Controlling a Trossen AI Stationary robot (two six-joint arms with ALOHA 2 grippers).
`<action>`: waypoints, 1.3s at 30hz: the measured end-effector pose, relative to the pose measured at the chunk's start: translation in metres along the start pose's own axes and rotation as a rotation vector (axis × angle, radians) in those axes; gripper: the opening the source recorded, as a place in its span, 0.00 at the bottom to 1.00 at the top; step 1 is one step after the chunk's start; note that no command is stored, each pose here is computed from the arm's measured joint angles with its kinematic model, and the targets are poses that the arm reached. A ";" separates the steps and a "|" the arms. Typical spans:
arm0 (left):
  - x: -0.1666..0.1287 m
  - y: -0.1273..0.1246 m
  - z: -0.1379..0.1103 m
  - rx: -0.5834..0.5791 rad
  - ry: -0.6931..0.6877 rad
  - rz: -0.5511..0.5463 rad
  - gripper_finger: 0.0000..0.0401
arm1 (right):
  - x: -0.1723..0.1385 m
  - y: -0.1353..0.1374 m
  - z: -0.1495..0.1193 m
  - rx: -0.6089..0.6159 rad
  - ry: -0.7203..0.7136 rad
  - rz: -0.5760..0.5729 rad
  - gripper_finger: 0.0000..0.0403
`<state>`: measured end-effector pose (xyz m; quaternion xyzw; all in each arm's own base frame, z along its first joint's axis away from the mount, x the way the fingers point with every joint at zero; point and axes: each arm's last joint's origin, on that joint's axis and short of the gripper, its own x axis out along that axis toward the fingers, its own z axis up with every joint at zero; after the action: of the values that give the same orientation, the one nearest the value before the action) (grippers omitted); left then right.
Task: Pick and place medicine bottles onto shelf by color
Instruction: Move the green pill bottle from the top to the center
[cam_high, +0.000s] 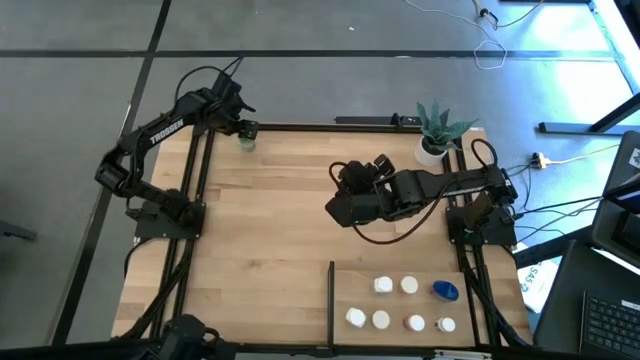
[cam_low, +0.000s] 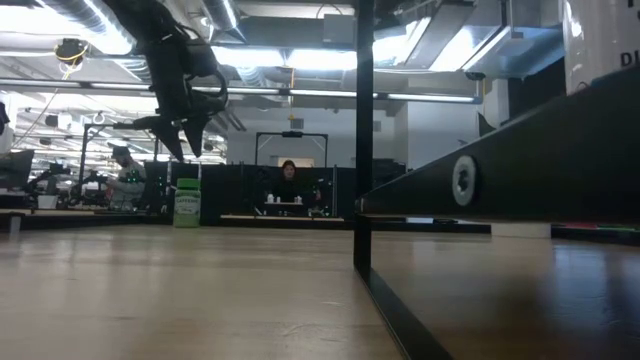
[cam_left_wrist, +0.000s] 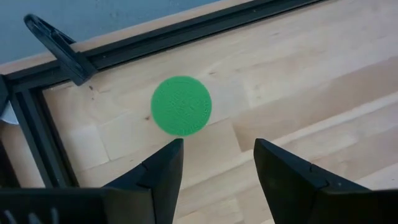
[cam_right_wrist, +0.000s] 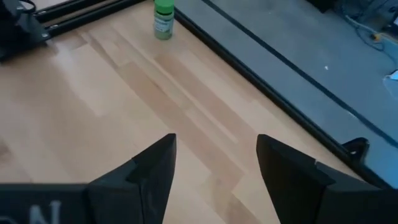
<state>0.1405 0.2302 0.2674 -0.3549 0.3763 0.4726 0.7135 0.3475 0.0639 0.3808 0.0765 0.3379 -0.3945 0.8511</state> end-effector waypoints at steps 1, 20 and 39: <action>0.000 0.000 0.000 0.000 -0.002 -0.001 0.47 | 0.000 0.000 0.000 0.000 0.002 0.007 0.56; 0.000 0.000 0.000 -0.001 -0.003 0.001 0.47 | -0.002 0.010 -0.004 0.027 0.229 0.275 0.56; 0.000 0.000 0.000 -0.038 -0.006 0.004 0.56 | -0.003 0.014 -0.003 0.041 0.262 0.344 0.56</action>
<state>0.1405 0.2305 0.2675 -0.3664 0.3659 0.4822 0.7067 0.3545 0.0763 0.3780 0.2011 0.4195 -0.2368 0.8529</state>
